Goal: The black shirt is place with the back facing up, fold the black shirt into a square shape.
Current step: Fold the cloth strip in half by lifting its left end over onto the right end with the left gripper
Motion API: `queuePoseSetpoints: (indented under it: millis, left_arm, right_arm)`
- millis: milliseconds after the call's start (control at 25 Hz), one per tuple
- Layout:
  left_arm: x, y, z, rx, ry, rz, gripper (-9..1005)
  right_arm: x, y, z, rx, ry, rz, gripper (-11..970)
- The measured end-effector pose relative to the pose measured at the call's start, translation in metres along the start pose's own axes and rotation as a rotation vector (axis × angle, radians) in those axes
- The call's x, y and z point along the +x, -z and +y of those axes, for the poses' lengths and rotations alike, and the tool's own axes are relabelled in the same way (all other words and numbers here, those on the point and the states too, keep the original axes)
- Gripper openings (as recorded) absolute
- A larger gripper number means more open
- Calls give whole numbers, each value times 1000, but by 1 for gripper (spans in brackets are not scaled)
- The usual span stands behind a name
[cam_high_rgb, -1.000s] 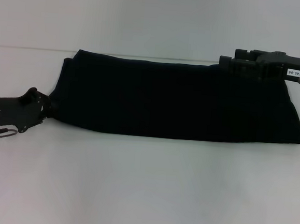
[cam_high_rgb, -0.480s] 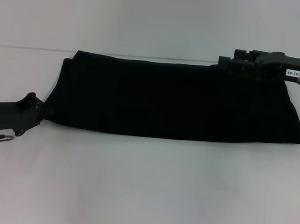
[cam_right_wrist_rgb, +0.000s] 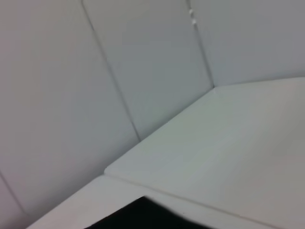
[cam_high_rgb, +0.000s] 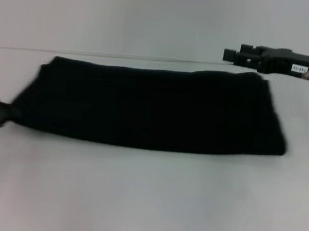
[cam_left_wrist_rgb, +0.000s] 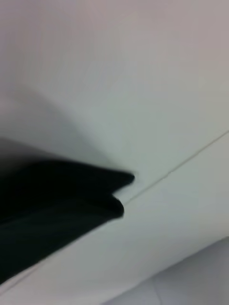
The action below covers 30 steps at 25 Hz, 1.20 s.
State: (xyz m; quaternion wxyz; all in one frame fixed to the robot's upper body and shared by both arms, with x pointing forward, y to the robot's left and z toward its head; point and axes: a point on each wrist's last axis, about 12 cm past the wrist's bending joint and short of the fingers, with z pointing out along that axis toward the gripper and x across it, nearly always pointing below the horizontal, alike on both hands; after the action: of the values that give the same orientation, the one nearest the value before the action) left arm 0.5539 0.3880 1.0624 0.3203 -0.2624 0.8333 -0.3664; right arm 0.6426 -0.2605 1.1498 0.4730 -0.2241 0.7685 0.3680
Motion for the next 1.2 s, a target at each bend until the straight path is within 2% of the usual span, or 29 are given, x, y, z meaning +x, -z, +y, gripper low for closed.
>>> queuePoseSetpoints:
  millis: [240, 320, 400, 480, 560, 640, 720, 800, 880, 960, 1000, 1080, 1160, 1200]
  left_arm:
    - [-16, 67, 33, -28, 3, -118, 24]
    - [-22, 85, 36, -27, -2, -146, 23]
    - [-28, 93, 32, -2, -14, -155, 23]
    - [-35, 91, 16, 71, -39, -137, 23]
    - [-41, 81, -6, 165, -69, -100, 23]
    - [-43, 54, -45, 314, -118, -9, 23]
    - [-39, 25, -80, 421, -163, 84, 24]
    - [-25, -15, -124, 519, -219, 192, 24]
    - [-6, -46, -157, 568, -262, 272, 24]
    - [25, -79, -190, 591, -319, 353, 24]
    - [39, -91, -200, 590, -342, 376, 24]
    - [67, -112, -211, 567, -379, 383, 23]
    - [91, -131, -209, 528, -380, 347, 31]
    - [91, -131, -209, 528, -380, 347, 39]
  right_arm:
    - [-3, 0, -6, 48, -25, -44, 747]
    - [-3, 0, -7, 62, -29, -50, 747]
    - [-3, 1, -9, 73, -32, -53, 747]
    - [-1, 3, -11, 85, -35, -56, 748]
    - [0, 8, -13, 98, -39, -61, 748]
    - [2, 18, -19, 121, -50, -76, 748]
    - [4, 33, -27, 152, -64, -101, 748]
    - [8, 51, -35, 188, -81, -128, 748]
    - [11, 73, -43, 223, -96, -157, 747]
    - [14, 93, -49, 247, -108, -181, 747]
    - [15, 110, -54, 266, -114, -198, 747]
    - [17, 117, -55, 272, -116, -202, 747]
    - [17, 127, -57, 282, -112, -204, 747]
    - [17, 130, -57, 281, -110, -203, 747]
